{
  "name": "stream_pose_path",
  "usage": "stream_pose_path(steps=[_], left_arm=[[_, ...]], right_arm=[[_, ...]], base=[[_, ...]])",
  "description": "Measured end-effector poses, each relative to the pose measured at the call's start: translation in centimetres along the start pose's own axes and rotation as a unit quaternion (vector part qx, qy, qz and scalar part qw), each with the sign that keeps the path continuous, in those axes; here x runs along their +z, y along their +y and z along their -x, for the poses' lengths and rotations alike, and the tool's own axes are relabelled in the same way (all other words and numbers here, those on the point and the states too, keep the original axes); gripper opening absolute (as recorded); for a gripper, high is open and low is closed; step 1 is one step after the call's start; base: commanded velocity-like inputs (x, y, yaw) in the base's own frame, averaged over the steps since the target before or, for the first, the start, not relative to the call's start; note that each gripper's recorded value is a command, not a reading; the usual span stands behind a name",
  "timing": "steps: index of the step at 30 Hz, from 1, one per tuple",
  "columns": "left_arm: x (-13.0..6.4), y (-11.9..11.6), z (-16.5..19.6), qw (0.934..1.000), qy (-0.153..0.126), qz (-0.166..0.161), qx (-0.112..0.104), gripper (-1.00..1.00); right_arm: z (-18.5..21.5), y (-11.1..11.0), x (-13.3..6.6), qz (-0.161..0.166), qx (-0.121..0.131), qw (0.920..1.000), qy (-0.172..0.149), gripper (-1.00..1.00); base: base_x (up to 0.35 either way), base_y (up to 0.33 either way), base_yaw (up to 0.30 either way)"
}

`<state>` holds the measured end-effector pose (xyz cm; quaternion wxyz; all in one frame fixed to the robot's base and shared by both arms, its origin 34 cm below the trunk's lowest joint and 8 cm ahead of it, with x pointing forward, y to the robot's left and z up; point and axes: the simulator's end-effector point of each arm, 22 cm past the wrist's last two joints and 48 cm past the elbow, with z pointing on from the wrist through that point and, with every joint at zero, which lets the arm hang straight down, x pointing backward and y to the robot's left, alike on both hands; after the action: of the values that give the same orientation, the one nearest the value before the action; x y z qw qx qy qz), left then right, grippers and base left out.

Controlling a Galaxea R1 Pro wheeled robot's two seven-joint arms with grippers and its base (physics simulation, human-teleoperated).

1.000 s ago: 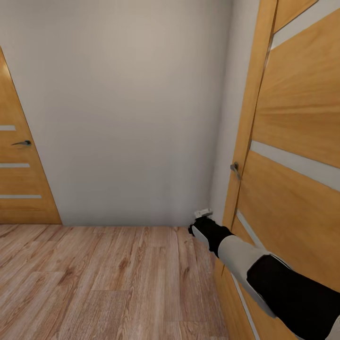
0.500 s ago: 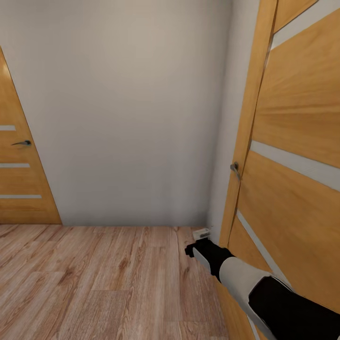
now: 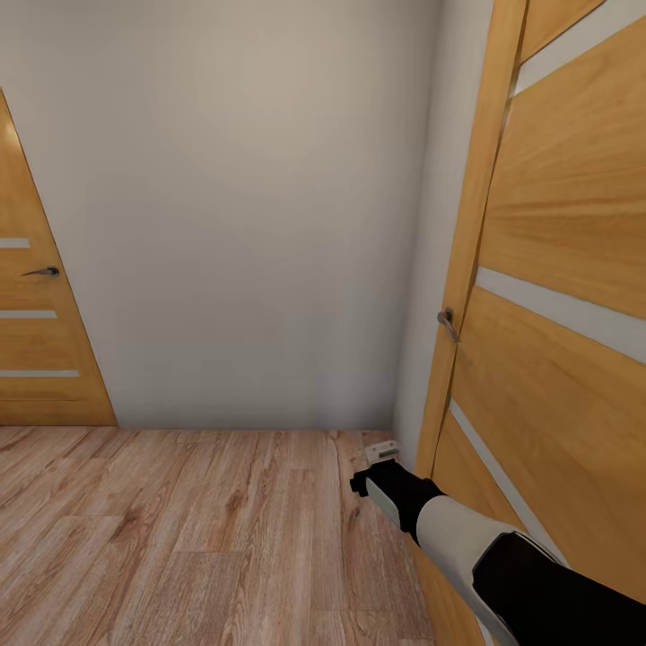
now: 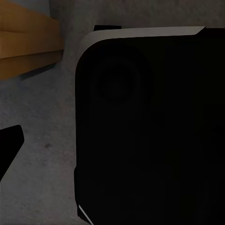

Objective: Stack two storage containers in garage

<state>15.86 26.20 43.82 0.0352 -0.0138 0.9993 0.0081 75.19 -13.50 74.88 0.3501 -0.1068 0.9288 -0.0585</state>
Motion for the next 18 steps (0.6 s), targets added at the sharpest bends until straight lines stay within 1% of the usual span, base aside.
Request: stream_pose_path(steps=[4,7,8,13,14,17,18], left_arm=[[0.0,0.0,0.0,1.0000,0.000,0.000,0.000,1.00],[0.0,0.0,0.0,1.0000,-0.001,0.000,0.000,1.00],[0.0,0.0,0.0,1.0000,0.000,0.000,0.000,1.00],[0.0,0.0,0.0,1.0000,-0.001,0.000,0.000,1.00],[0.0,0.0,0.0,1.0000,-0.001,0.000,0.000,1.00],[0.0,0.0,0.0,1.0000,-0.001,0.000,0.000,1.00],[0.0,0.0,0.0,1.0000,-0.001,0.000,0.000,1.00]], right_arm=[[-0.8,0.2,0.1,0.001,0.000,1.0000,0.005,1.00],[-3.9,0.8,0.6,0.005,-0.002,0.9997,0.024,1.00],[-6.1,1.2,1.0,0.008,0.000,0.9994,0.033,1.00],[-11.6,2.5,1.5,0.015,0.005,0.9986,0.050,1.00],[-13.8,3.0,1.6,0.018,0.003,0.9981,0.058,1.00],[-17.1,3.7,1.6,0.020,-0.005,0.9975,0.068,1.00],[-18.7,3.9,1.6,0.020,-0.008,0.9971,0.073,1.00]], base=[[0.000,0.000,0.000],[0.000,0.000,0.000],[0.000,0.000,0.000],[0.000,0.000,0.000],[0.000,0.000,0.000],[0.000,0.000,0.000],[0.000,0.000,0.000]])
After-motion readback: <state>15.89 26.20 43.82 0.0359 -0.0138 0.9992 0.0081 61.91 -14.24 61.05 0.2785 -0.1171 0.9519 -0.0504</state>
